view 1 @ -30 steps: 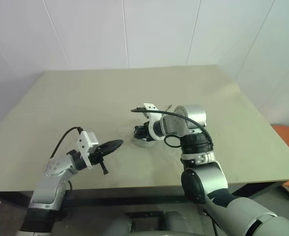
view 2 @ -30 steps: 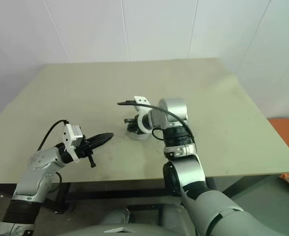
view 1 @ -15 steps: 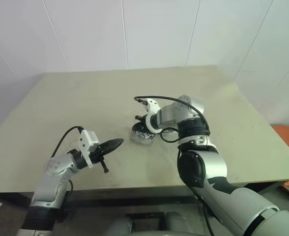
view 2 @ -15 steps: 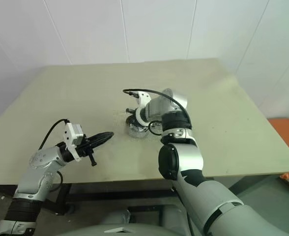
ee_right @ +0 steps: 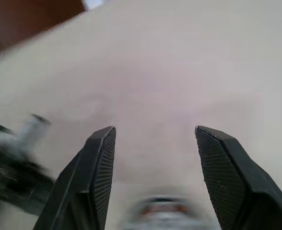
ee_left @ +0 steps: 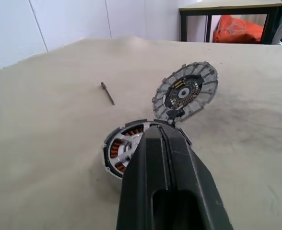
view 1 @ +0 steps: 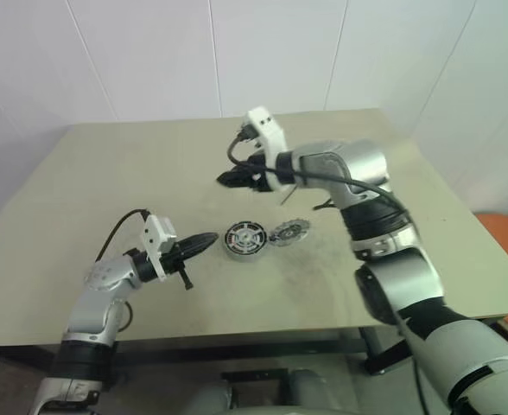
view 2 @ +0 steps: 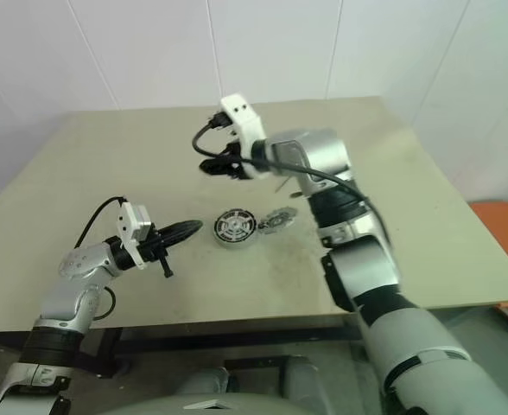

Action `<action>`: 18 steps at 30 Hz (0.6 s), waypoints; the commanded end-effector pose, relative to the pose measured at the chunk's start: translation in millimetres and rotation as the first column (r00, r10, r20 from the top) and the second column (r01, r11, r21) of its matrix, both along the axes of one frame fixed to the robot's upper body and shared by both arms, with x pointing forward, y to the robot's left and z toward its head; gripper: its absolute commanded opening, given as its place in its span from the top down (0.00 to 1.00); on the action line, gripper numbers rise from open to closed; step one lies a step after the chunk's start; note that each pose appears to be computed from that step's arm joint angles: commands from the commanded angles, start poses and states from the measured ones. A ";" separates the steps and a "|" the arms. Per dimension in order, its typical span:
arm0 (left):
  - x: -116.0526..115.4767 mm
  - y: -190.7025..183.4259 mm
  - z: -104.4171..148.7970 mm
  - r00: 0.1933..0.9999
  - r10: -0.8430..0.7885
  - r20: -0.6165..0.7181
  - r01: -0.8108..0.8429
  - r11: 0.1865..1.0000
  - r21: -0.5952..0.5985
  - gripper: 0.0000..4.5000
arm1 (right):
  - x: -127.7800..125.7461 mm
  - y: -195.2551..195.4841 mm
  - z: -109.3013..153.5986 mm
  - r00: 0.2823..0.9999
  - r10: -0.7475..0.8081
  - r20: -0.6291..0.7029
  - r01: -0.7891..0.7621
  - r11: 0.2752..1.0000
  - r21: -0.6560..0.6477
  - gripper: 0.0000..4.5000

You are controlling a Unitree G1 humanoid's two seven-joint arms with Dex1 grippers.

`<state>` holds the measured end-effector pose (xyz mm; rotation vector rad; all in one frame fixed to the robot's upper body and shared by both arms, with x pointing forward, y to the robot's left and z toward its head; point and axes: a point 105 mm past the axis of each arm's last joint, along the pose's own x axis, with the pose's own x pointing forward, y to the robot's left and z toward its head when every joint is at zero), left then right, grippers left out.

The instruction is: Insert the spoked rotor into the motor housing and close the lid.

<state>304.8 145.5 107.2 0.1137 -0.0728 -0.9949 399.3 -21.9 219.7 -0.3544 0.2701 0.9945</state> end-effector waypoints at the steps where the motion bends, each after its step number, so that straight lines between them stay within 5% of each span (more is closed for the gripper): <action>1: 4.8 4.2 9.2 0.999 0.003 0.036 -0.002 1.000 -0.011 1.00 | 10.6 -20.9 5.3 0.952 0.114 0.284 -0.037 0.965 -0.261 0.39; 5: 6.7 5.0 6.7 1.000 0.003 0.025 -0.003 1.000 -0.018 1.00 | 25.1 -92.4 -21.4 0.921 0.206 0.332 0.054 0.774 -0.631 0.59; 9: 8.2 6.5 5.6 1.000 0.003 0.020 -0.002 1.000 -0.016 1.00 | 18.8 -136.4 -30.0 0.938 0.252 0.239 0.030 0.627 -0.778 0.91; 11: 5.7 8.2 4.5 1.000 -0.012 -0.001 0.012 1.000 -0.019 1.00 | 5.5 -154.7 -38.9 0.952 0.274 0.134 -0.045 0.562 -0.826 0.99; 13: 2.6 10.0 3.6 1.000 -0.026 -0.015 0.026 1.000 -0.017 1.00 | -11.0 -160.4 -49.9 0.957 0.290 0.020 -0.151 0.553 -0.819 0.99; 18: -2.0 20.8 2.4 0.999 -0.020 -0.042 0.020 1.000 0.005 1.00 | -50.4 -134.1 -66.6 0.926 0.328 -0.185 -0.372 0.723 -0.582 0.99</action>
